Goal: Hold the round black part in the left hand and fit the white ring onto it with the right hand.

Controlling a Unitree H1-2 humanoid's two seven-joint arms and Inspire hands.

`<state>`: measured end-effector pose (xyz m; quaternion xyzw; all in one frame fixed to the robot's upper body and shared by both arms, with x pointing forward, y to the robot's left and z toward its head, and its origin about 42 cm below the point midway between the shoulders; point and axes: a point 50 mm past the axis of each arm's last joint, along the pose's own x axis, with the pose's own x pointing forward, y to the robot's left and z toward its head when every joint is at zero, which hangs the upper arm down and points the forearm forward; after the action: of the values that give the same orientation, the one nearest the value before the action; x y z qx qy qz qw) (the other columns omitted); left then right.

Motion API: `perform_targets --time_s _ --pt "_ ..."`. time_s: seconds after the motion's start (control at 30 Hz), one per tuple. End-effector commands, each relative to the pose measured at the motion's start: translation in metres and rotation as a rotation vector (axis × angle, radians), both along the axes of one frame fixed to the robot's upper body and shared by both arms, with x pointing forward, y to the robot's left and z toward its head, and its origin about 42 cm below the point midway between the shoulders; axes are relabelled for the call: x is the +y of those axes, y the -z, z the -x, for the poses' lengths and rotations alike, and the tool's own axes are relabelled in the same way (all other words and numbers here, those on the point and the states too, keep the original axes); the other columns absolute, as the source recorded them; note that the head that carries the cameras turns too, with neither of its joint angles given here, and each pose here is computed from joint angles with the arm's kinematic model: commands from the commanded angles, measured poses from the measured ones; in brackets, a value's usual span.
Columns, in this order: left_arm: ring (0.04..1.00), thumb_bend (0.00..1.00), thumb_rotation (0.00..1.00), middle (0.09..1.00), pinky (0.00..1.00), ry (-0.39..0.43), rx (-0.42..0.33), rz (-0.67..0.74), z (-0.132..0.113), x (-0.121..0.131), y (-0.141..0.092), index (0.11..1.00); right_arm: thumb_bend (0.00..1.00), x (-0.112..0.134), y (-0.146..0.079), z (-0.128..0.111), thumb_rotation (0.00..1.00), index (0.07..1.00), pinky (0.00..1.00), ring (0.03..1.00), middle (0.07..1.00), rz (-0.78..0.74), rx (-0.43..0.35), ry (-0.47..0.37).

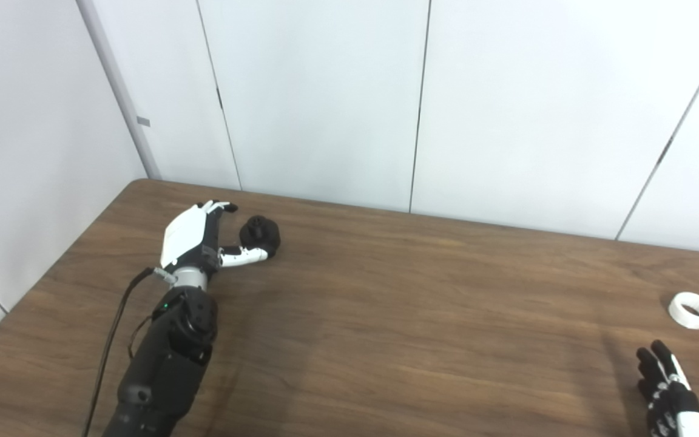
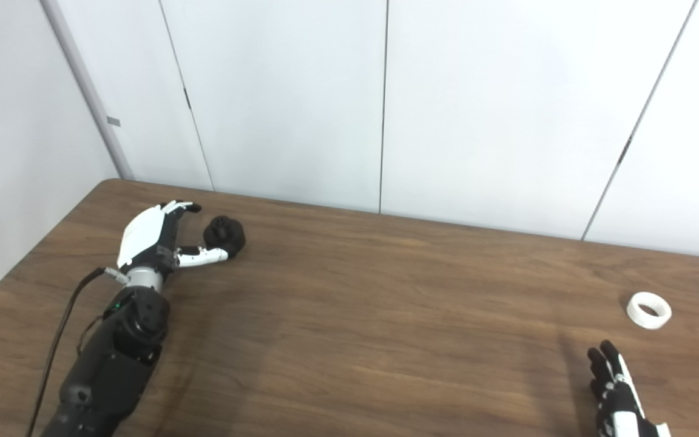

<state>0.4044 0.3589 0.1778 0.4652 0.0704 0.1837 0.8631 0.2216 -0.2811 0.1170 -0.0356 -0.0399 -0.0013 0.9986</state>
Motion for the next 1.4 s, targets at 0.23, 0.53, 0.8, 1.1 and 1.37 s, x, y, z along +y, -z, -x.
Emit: perform_targets --time_s 0.23,0.53,0.8,1.1,1.37 --pt "1.000 0.96 0.37 0.941 1.00 -0.013 -0.005 -0.045 -0.037 0.012 -0.028 0.811 0.47 -0.001 -0.001 0.010 1.00 0.968 1.00 0.977 0.952 0.006 -0.004 -0.008" --pt "0.996 0.95 0.36 0.938 1.00 -0.010 0.047 -0.028 -0.047 0.010 -0.021 0.808 0.51 -0.001 -0.003 0.012 1.00 0.967 1.00 0.981 0.954 0.012 -0.001 -0.006" --pt "1.000 0.95 0.37 0.944 1.00 0.028 0.090 -0.038 -0.053 0.005 -0.017 0.814 0.49 -0.004 -0.002 0.013 1.00 0.961 1.00 0.966 0.946 0.025 -0.008 0.001" --pt "0.998 0.95 0.38 0.936 1.00 0.049 0.101 -0.033 -0.054 -0.002 -0.014 0.803 0.52 -0.004 -0.003 0.012 1.00 0.959 1.00 0.958 0.942 0.028 -0.010 0.006" --pt "0.991 0.93 0.37 0.926 1.00 0.038 0.109 -0.056 -0.055 -0.004 -0.015 0.789 0.52 -0.005 -0.004 0.013 1.00 0.960 1.00 0.966 0.943 0.021 -0.005 0.003"
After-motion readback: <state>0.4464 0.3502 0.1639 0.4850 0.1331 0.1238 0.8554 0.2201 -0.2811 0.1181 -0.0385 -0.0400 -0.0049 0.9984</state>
